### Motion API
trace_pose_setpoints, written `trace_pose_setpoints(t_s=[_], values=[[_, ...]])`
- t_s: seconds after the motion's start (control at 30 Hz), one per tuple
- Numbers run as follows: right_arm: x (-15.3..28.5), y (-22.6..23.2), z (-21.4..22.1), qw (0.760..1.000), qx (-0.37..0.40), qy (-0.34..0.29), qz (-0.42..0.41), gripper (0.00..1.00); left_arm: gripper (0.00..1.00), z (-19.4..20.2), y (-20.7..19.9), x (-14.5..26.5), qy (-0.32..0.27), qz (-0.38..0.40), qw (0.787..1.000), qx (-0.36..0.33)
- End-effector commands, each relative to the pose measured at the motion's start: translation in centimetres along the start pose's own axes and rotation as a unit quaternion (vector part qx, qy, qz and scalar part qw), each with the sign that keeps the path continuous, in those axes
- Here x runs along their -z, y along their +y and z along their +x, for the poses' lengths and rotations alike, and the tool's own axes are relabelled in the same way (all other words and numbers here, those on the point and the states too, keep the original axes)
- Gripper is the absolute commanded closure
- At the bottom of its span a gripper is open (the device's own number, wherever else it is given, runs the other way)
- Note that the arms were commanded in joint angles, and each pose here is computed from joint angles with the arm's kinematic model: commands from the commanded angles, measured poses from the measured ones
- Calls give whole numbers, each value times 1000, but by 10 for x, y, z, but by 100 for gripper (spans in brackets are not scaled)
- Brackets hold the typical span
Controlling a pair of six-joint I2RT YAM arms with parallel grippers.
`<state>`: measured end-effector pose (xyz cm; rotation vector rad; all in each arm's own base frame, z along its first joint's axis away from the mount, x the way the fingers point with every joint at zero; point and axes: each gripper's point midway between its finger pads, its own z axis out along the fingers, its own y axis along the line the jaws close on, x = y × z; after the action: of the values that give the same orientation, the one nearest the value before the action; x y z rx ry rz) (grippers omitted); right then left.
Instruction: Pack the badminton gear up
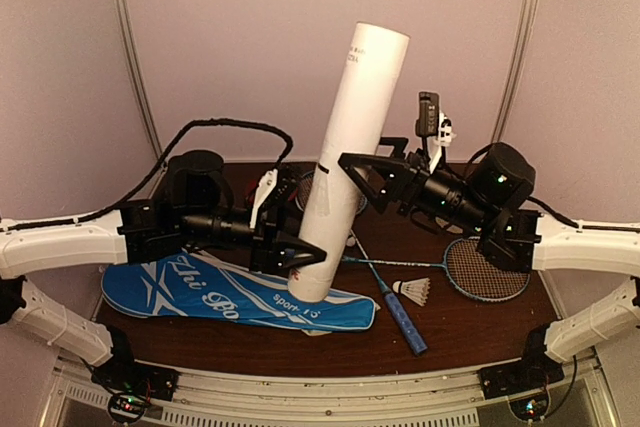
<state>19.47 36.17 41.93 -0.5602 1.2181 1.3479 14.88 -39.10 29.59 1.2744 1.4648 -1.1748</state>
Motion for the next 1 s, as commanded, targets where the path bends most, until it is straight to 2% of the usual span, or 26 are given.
trace_pose_setpoints(t_s=[0.0, 0.17, 0.37, 0.53, 0.67, 0.7, 0.77, 0.83, 0.97], values=[[5, 4, -17, 999, 40, 24, -1, 0, 57, 9, -13, 11, 9, 14, 1000, -24], [12, 8, -23, 997, 58, 46, 0, 0, 57, 24, -24, 14, 29, 43, 999, -15], [14, 18, -34, 996, 66, 52, -14, 5, 58, 39, -31, 10, 53, 73, 996, 0], [14, 20, -36, 996, 68, 53, -19, 18, 59, 44, -32, 8, 59, 80, 995, 5], [15, 22, -37, 996, 68, 47, -22, 35, 55, 47, -31, 8, 65, 76, 995, 3], [15, 21, -36, 996, 68, 47, -22, 39, 53, 46, -30, 8, 63, 72, 995, 0], [16, 20, -34, 996, 68, 48, -20, 43, 42, 42, -27, 10, 55, 61, 997, -3], [16, 17, -30, 996, 66, 48, -17, 45, 28, 32, -26, 11, 41, 53, 998, -7], [16, 12, -26, 997, 59, 44, -7, 45, 6, 3, -18, 18, -1, 18, 1000, -13]])
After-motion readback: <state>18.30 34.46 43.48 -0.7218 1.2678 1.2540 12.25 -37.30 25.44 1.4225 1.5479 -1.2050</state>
